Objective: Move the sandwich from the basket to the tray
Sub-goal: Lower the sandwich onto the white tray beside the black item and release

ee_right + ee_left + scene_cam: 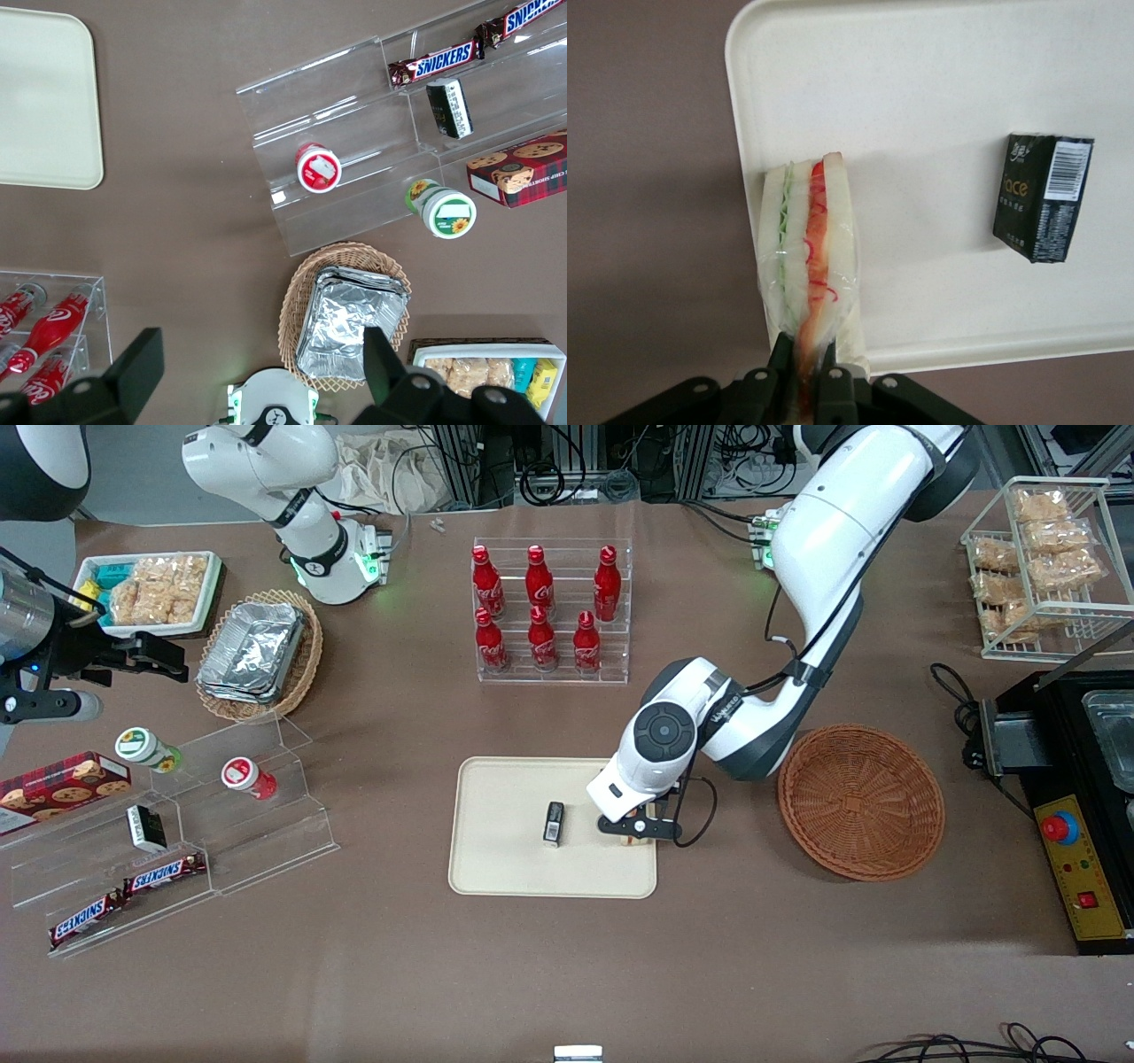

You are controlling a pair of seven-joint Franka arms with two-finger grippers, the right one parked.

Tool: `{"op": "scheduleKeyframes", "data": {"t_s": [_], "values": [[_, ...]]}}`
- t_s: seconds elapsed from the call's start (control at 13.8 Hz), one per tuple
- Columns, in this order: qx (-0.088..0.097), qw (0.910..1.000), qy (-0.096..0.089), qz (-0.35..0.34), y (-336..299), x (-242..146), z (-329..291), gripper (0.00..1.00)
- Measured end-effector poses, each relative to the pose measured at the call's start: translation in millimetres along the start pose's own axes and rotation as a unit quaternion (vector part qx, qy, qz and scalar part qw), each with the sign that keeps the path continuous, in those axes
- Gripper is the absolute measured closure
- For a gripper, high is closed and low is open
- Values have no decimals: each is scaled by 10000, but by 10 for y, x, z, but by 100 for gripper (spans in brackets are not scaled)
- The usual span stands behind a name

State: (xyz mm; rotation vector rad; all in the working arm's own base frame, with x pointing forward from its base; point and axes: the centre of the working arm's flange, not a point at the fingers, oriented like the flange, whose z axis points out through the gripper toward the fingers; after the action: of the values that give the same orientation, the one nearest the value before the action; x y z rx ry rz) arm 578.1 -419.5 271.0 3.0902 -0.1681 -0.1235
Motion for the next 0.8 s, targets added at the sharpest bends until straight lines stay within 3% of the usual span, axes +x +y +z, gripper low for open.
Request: {"op": "scheduleKeyframes", "data": {"t_s": [0.36,0.65,0.8], "values": [[27,9999,-140,-32,14,-16,222,85],[8,9999,-115,-74,12,11,204,52],[85,9997,-168,-124,-40,45,60,32]]}}
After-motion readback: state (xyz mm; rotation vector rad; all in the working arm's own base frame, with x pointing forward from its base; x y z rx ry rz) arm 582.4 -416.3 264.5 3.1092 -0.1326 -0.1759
